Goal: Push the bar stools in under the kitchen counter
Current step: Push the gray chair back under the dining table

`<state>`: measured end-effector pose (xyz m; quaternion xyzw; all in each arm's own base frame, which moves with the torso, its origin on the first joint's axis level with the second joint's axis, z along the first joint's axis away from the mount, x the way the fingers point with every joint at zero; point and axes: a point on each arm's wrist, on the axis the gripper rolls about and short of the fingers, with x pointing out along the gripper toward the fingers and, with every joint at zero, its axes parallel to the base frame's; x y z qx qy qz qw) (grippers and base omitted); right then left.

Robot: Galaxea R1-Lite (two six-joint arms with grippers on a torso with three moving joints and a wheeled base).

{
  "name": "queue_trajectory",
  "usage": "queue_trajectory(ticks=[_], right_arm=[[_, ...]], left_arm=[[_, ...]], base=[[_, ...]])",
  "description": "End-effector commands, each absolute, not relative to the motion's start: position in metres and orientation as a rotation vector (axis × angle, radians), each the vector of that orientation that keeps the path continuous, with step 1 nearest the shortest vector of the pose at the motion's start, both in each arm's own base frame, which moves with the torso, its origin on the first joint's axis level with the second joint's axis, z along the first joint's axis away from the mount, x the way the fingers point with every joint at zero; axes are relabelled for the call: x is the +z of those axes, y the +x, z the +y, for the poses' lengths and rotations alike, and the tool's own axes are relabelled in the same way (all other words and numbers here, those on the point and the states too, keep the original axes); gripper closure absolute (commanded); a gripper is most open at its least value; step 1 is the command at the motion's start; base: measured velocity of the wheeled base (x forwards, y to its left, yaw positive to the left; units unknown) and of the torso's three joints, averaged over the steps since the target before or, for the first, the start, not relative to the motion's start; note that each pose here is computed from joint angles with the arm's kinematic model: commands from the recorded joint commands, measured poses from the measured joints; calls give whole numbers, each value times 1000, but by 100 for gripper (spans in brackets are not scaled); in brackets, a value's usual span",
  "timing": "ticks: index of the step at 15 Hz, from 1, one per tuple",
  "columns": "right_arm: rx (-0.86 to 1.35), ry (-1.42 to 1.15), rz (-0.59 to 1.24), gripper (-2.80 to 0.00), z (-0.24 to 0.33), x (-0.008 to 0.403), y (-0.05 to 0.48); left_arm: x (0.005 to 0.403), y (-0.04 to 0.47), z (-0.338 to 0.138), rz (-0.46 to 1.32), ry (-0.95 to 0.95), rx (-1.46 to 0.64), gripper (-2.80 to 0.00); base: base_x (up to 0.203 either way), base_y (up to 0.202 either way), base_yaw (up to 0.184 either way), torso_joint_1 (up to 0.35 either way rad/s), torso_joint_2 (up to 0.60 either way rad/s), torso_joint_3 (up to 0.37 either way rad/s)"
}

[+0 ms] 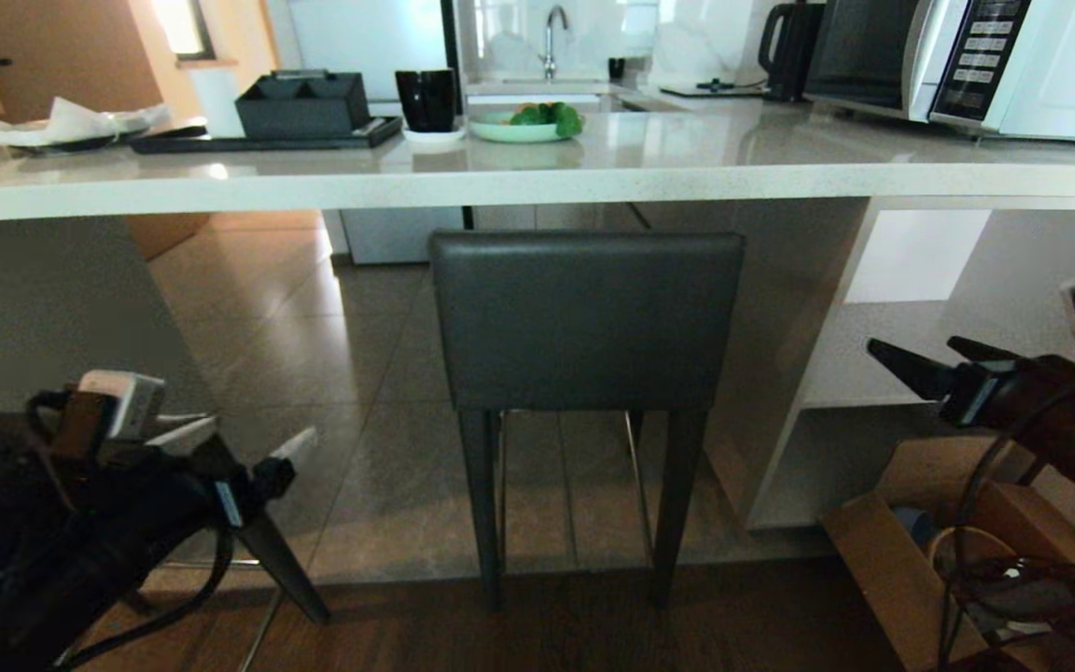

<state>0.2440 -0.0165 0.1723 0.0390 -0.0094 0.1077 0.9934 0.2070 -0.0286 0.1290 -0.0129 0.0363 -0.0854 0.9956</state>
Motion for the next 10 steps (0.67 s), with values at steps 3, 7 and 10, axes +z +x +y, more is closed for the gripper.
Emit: queue_trajectory(ticks=[3, 7, 10], right_arm=[[89, 68, -116, -280, -11, 204, 163], [73, 65, -138, -280, -4, 216, 87], [71, 62, -114, -280, 0, 204, 35]], left_arm=[[152, 156, -15, -56, -38, 82, -280], [174, 102, -7, -165, -59, 142, -280], [185, 59, 0, -154, -61, 157, -280]], base=[[0, 0, 0, 0, 0, 0], [0, 0, 0, 0, 0, 0], [0, 0, 0, 0, 0, 0]])
